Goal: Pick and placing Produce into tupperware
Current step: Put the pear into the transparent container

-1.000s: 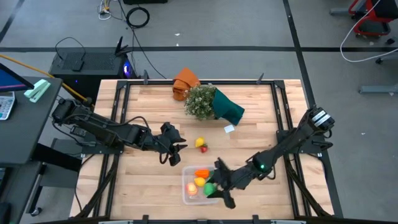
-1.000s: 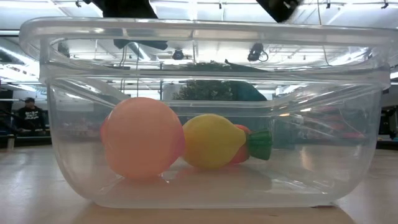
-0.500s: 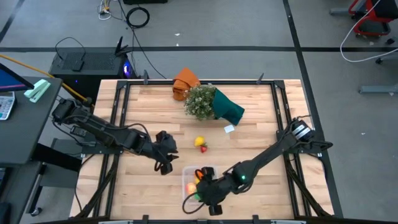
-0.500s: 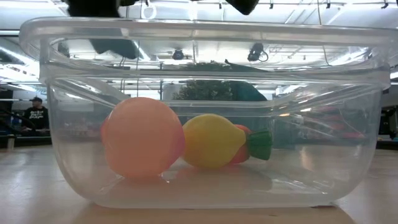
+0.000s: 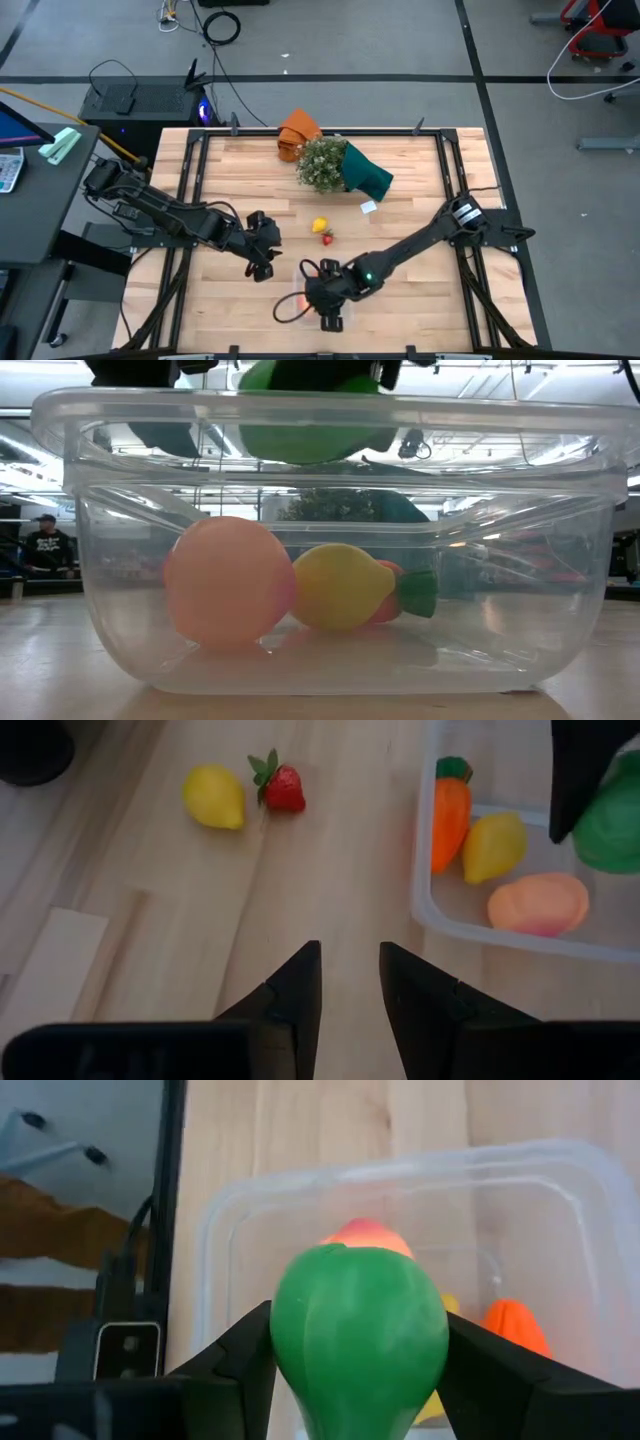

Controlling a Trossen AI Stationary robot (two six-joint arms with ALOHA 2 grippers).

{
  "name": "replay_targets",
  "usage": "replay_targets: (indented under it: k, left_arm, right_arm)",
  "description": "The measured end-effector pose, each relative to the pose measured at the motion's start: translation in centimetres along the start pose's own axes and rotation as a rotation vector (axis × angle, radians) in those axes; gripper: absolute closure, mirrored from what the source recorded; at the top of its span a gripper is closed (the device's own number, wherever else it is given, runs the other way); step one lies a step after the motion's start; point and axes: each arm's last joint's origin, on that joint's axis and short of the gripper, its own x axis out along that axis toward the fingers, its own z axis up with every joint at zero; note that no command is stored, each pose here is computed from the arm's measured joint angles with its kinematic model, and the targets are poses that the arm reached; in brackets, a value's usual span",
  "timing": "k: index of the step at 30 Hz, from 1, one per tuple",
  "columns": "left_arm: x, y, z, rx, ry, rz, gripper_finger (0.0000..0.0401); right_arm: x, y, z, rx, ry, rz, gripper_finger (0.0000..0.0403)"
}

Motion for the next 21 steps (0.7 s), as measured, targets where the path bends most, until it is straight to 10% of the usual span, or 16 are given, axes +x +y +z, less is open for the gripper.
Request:
replay_targets:
  k: [21]
  left_arm:
    - [0.0,0.1,-0.1,0.028,0.008,0.012,0.0291]
  right_arm:
    - [1.2,-0.8,-1.2,0.005,0.168,0.046,0.0217]
